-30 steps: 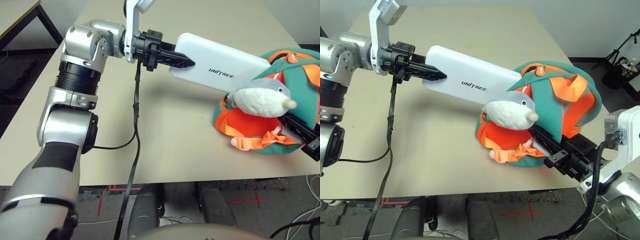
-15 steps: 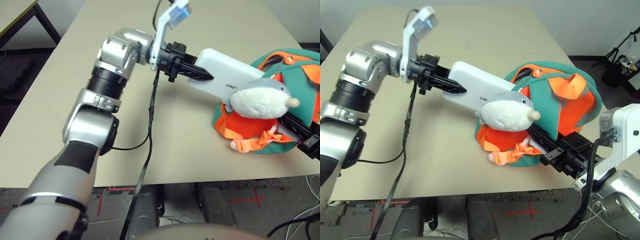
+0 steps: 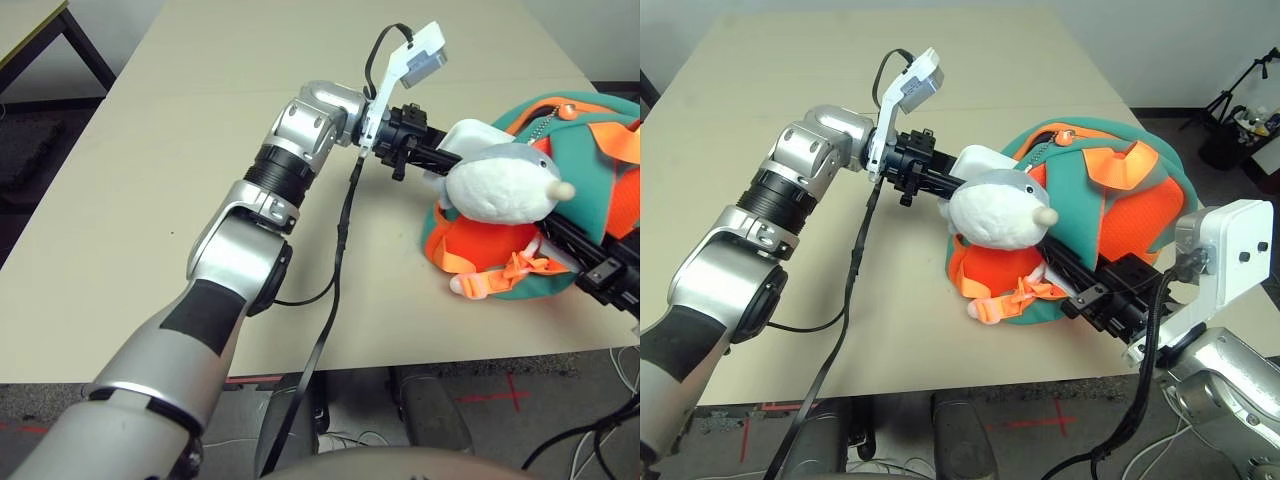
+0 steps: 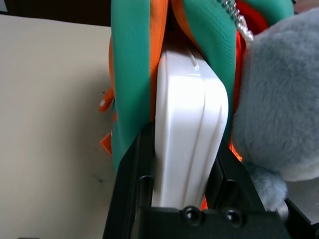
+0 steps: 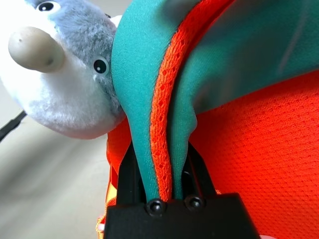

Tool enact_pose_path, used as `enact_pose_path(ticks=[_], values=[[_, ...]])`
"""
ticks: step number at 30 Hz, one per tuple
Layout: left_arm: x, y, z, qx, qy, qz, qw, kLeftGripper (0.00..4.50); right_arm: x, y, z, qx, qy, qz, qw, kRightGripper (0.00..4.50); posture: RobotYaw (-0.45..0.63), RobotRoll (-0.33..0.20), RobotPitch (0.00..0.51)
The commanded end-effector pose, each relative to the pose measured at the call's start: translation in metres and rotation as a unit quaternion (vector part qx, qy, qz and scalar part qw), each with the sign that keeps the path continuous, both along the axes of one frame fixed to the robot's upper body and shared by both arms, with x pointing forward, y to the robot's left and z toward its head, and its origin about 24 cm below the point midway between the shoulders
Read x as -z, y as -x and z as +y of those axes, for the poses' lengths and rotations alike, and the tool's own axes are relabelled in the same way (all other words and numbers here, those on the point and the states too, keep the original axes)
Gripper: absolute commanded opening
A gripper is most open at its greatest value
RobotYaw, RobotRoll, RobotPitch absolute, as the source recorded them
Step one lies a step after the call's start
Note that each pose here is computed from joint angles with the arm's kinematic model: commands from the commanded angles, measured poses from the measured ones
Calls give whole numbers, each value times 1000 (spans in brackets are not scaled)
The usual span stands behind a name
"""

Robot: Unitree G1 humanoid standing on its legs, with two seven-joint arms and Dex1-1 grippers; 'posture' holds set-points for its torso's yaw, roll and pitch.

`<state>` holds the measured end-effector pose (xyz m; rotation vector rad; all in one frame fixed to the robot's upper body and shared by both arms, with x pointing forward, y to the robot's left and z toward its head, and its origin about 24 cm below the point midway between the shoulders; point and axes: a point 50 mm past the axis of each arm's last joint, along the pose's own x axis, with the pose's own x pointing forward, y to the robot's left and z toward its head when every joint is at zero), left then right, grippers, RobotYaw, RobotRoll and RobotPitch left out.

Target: Put the pencil case into the backpack and zip it.

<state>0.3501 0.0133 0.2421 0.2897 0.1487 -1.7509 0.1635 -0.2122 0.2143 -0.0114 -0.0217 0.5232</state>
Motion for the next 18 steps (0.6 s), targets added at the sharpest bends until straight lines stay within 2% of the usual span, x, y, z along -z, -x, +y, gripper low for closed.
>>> enact_pose_path(ticks=[1, 7, 14, 18], values=[[6, 7, -9, 26, -12, -6, 1000, 1360, 2, 0, 6, -13, -5, -1, 1000, 186, -308, 0, 171], [13, 12, -17, 35, -17, -3, 999, 1360, 2, -3, 7, -15, -7, -5, 1000, 186, -307, 0, 170], [15, 8, -12, 16, -20, -3, 1000, 1360, 1, -6, 6, -18, -7, -8, 1000, 186, -298, 0, 165], [-2, 6, -4, 1, 4, -12, 1000, 2608, 1, -7, 6, -18, -6, -9, 1000, 186, -290, 0, 159]])
